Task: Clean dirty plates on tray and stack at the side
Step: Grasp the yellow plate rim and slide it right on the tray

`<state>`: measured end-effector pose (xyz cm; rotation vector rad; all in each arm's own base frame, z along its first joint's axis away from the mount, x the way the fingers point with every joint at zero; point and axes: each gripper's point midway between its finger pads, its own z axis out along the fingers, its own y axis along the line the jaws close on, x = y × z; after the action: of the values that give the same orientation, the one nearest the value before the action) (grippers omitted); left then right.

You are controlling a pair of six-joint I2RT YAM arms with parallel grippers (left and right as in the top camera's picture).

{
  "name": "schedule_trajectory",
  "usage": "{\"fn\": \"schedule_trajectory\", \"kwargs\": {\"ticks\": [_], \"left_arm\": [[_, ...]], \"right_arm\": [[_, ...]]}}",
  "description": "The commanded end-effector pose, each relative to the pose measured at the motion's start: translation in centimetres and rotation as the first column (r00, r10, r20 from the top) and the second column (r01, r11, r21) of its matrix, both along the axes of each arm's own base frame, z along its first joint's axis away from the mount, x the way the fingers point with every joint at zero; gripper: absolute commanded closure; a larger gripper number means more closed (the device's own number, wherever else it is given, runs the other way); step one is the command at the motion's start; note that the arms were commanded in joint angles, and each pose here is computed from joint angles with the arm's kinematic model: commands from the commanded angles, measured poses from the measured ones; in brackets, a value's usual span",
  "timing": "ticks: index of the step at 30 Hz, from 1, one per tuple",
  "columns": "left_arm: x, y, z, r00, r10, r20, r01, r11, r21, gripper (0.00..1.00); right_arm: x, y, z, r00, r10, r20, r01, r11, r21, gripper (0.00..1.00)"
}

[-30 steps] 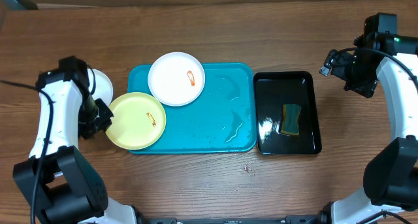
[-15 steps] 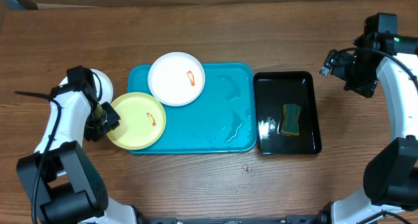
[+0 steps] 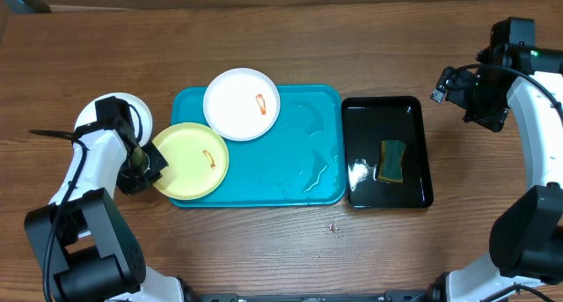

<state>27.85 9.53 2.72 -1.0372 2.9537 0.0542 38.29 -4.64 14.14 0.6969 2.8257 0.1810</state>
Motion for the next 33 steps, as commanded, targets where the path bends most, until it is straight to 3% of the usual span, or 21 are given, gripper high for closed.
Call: {"fn": "schedule_trajectory", "kwargs": {"ticks": [1,9,15,28,33], "left_arm": [[-0.4,-2.2,-0.1,0.998,-0.056,-0.002,0.056,0.991,-0.119,0.96],[-2.2,-4.4,1.1,0.993,-0.107,-0.052,0.095,0.974,-0.204,0.96],[-1.4,-8.1,2.6,0.978,-0.206,0.032,0.206,0.932,-0.297,0.96],[2.5,-18.3,2.8,0.881,-0.426,0.205,0.466,0.854,-0.229,0.96],[4.9,-21.1,3.2,0.814,-0.492,0.308,0.549,0.825,-0.133,0.96]], "right_arm": [[0.2,-0.2,0.6,1.0,-0.003,0.018,0.003,1.0,-0.009,0.0],[0.2,-0.2,0.6,1.0,-0.003,0.018,0.003,1.0,-0.009,0.0],[0.2,-0.2,0.6,1.0,-0.003,0.018,0.003,1.0,-0.009,0.0],[0.2,-0.2,0.6,1.0,-0.003,0.018,0.003,1.0,-0.009,0.0],[0.2,-0.2,0.6,1.0,-0.003,0.018,0.003,1.0,-0.009,0.0]]}}
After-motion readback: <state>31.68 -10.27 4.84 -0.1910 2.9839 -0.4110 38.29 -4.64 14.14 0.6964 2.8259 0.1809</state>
